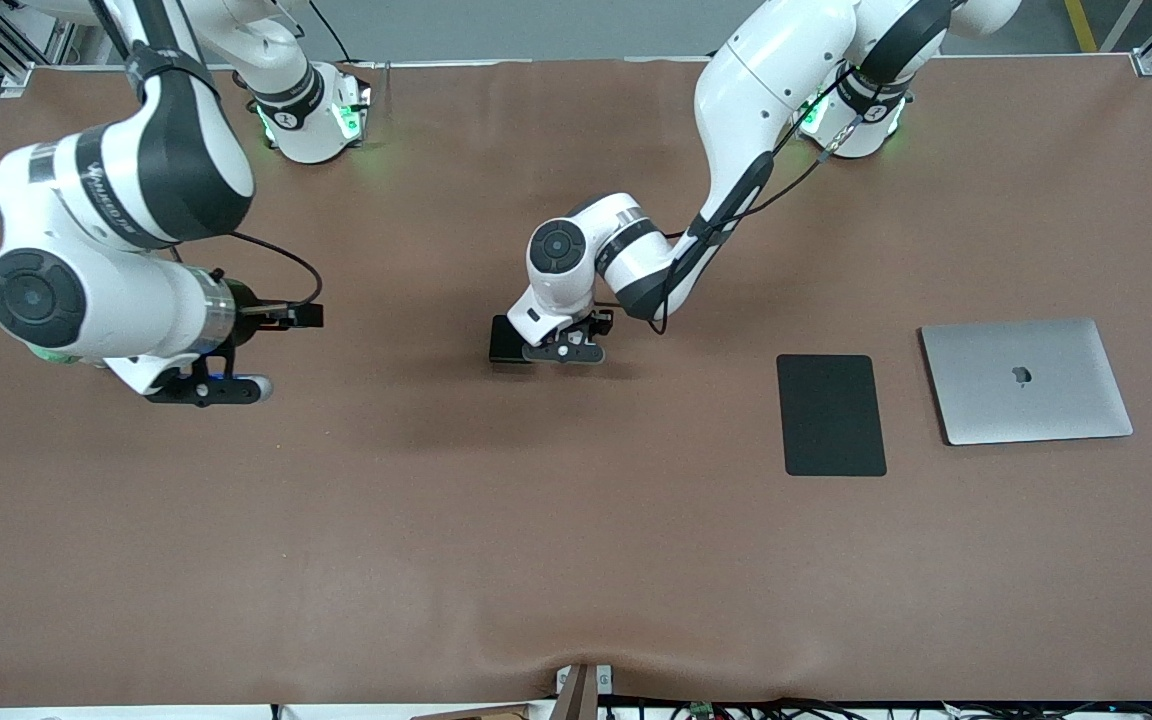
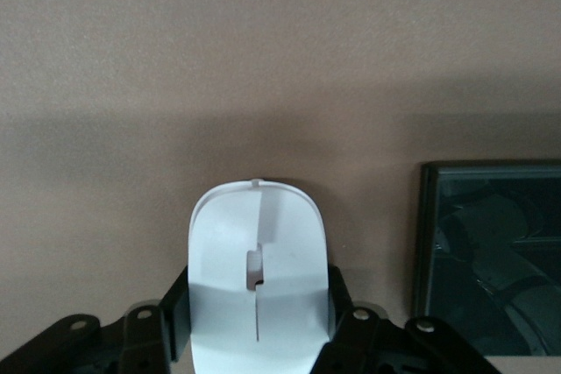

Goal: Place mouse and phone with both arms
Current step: 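Close the left gripper on the mouse while the right gripper nears the phone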

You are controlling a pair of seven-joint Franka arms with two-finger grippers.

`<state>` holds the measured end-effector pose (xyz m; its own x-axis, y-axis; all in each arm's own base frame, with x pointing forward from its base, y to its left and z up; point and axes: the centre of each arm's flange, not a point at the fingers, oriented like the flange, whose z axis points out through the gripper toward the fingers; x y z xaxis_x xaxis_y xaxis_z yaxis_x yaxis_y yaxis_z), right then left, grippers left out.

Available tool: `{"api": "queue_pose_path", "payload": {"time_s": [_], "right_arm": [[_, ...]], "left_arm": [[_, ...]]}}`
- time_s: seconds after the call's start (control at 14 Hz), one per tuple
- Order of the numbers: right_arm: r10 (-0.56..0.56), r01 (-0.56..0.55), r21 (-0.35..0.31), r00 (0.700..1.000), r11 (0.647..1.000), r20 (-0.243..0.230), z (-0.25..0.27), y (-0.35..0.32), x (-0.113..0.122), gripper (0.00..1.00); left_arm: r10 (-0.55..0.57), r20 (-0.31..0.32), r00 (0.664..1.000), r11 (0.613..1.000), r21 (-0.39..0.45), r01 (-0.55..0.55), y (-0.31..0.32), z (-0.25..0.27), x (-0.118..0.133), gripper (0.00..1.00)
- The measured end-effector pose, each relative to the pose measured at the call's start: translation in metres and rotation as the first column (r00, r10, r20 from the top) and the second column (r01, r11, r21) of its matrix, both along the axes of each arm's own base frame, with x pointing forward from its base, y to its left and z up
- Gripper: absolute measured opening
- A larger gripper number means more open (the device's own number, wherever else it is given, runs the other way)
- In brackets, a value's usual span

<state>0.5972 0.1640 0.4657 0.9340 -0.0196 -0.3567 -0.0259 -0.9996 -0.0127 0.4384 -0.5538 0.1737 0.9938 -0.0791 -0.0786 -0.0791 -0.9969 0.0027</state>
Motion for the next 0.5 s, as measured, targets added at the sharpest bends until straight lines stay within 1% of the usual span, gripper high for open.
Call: {"api": "queue_pose_path", "payload": {"time_s": [0.29, 0.5], "right_arm": [[-0.036, 0.036, -0.014, 0.999, 0.999, 0.013, -0.023, 0.029, -0.006, 1.00], [-0.064, 0.064, 0.004, 0.998, 0.998, 0.026, -0.043, 0.059, -0.014, 1.00]], "left_arm": [[0.005, 0.017, 1.000, 1.000, -0.020, -0.004, -0.005, 0.010, 0.006, 0.60], [0.009, 0.034, 0.999, 0.999, -0.038, -0.008, -0.008, 0.022, 0.012, 0.60]]}}
